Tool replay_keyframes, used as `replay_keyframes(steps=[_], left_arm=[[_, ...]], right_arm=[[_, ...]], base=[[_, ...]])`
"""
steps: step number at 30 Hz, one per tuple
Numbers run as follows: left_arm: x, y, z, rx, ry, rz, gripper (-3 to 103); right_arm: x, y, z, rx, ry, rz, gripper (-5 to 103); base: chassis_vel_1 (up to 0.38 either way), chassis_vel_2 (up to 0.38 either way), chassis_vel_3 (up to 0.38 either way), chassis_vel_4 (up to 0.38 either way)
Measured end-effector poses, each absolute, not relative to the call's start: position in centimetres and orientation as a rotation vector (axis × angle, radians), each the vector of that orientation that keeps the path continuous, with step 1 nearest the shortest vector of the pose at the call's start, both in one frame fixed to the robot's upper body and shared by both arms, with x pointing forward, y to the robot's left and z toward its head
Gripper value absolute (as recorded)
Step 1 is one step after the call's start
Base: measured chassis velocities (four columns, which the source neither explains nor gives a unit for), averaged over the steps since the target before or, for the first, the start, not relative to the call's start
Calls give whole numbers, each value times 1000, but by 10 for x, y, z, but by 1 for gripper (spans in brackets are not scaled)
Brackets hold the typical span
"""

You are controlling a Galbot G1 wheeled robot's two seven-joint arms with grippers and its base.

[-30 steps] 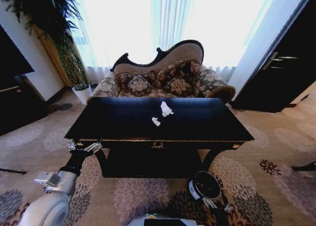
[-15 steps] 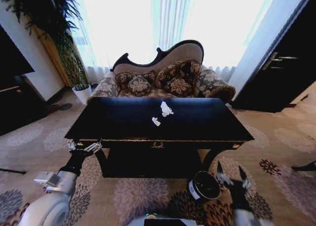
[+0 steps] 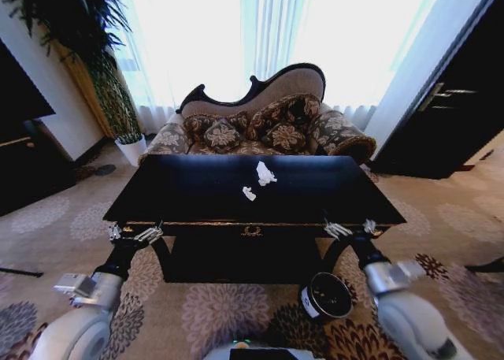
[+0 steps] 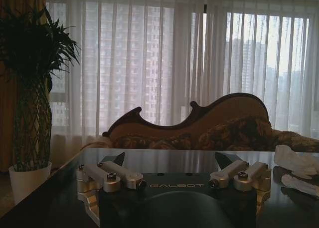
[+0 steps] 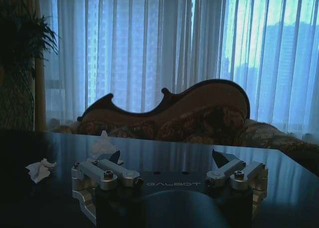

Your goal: Move to the front of the table and place the trash on the table into the trash bin.

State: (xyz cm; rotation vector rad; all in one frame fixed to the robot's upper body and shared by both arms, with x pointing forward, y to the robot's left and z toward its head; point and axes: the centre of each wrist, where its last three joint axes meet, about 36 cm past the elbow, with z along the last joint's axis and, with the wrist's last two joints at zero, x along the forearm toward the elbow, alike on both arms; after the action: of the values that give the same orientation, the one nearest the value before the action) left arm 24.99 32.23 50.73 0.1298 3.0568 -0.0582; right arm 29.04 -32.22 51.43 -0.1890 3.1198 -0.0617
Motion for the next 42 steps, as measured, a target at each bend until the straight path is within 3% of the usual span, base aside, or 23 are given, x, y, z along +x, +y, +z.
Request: replay_keyframes(steps=[5,21,42], left_arm=[[250,322,507,130,3057,-58,100],[250,322,507,130,3057,-58,100],[250,322,507,130,3057,-58,100]], right_arm=[[312,-321,538,-243,3179,-25,100],[426,-334,583,-305,3347,-223,100],[524,-232,598,-507,3442,-309,100]], base=[[0,0,0,0],[0,0,0,0],[0,0,0,0]])
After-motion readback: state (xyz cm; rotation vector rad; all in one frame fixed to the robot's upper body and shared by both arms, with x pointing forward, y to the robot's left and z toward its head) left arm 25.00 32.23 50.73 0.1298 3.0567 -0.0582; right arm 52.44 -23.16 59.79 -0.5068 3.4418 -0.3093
